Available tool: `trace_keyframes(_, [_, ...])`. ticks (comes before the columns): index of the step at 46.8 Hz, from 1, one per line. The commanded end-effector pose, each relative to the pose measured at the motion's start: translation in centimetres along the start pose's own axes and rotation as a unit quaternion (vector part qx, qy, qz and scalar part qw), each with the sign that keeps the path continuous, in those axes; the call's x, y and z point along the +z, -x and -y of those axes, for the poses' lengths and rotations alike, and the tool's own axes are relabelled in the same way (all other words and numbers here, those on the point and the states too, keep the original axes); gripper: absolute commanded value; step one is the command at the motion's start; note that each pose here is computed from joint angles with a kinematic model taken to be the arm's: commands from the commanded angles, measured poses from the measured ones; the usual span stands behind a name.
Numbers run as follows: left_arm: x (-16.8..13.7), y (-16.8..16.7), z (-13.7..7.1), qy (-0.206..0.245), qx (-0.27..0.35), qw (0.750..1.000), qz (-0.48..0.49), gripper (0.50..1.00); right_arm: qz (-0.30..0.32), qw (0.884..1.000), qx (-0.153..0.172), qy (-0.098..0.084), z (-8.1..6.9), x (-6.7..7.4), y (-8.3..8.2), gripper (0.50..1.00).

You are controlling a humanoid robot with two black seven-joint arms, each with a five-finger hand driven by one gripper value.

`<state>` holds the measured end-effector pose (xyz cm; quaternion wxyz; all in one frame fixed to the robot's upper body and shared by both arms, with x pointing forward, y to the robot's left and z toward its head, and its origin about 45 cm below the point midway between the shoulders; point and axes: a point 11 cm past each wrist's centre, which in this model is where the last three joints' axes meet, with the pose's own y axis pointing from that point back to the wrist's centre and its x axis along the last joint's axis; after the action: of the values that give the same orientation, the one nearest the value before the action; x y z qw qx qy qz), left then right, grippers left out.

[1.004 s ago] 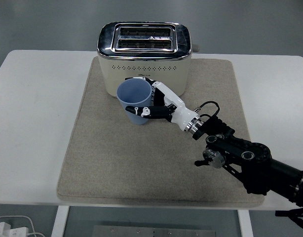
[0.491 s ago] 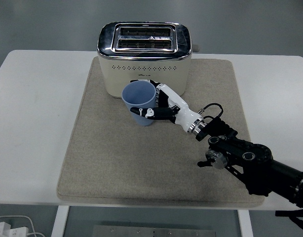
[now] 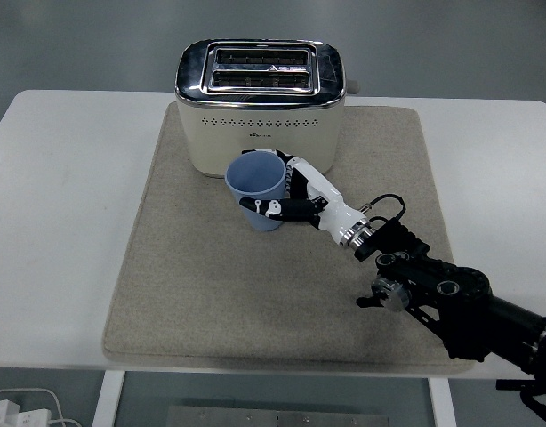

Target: Put the water cup in front of the bread machine

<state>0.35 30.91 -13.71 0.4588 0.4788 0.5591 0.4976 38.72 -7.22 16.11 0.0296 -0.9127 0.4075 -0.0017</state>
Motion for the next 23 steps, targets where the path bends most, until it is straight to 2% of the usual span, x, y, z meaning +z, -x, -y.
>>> trace_keyframes(1, [0.0,0.01,0.0,0.0,0.0,1.0,0.0,1.0,0.0,1.0,0.002,0.001,-0.08,0.11,-0.02,0.858])
trace_keyframes(12, [0.0,0.01,0.0,0.0,0.0,1.0,0.0,1.0,0.004,1.0,0.006,0.006,-0.44,0.61,0.09,0.864])
trace_keyframes(16, [0.0,0.01,0.0,0.0,0.0,1.0,0.0,1.0,0.003,1.0,0.007,0.006,-0.44,0.61,0.06,0.891])
trace_keyframes(23, [0.0,0.01,0.0,0.0,0.0,1.0,0.0,1.0,0.004,1.0,0.007,0.007,-0.53,0.73,0.08,0.907])
